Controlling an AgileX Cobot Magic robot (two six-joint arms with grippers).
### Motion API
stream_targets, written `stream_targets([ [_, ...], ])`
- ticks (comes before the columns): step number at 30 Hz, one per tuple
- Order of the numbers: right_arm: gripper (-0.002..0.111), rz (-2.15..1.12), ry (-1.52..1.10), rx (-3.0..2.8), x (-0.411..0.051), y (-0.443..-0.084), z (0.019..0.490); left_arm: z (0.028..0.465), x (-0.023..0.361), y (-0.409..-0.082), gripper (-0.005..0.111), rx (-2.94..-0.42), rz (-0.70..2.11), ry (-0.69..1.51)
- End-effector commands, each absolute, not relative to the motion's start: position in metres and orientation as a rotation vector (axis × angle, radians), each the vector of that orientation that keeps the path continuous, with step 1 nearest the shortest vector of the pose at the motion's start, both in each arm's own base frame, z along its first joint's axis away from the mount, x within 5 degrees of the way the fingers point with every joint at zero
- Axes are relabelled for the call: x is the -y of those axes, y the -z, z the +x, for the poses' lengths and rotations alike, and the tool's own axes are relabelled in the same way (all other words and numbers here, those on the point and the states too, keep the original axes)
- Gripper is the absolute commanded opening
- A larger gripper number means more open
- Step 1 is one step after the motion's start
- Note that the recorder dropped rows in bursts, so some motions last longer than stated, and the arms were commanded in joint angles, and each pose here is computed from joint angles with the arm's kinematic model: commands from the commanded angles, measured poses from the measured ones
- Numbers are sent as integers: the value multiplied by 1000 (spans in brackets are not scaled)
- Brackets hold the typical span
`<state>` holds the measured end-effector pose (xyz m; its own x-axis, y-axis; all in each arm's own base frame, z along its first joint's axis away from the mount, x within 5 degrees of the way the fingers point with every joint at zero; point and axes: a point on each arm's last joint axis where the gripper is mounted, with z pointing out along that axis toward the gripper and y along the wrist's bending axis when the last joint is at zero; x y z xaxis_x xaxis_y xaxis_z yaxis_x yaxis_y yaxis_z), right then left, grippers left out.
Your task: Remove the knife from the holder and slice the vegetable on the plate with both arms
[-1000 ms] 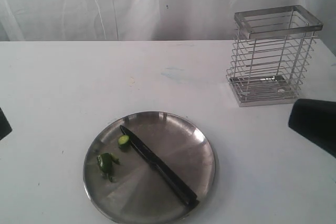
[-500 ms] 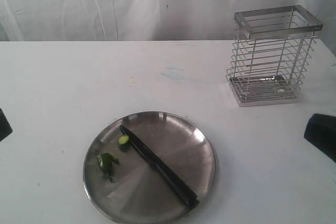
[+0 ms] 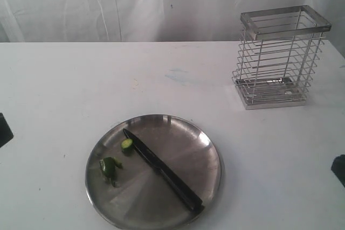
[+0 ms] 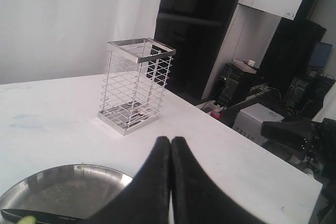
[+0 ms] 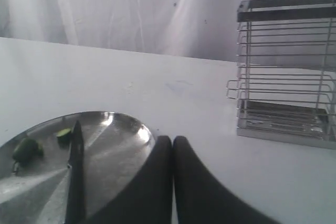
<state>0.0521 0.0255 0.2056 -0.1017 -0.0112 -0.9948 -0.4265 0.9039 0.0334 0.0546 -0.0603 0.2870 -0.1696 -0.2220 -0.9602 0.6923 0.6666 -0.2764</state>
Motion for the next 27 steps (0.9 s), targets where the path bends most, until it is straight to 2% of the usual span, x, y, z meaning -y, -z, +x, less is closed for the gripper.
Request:
stream_targets([
  [1, 0, -278, -312, -1640, -21, -198, 52, 53, 61, -286, 0, -1538, 424, 845],
  [27, 0, -173, -212, -1657, -14, -197, 54, 53, 61, -286, 0, -1538, 424, 845],
])
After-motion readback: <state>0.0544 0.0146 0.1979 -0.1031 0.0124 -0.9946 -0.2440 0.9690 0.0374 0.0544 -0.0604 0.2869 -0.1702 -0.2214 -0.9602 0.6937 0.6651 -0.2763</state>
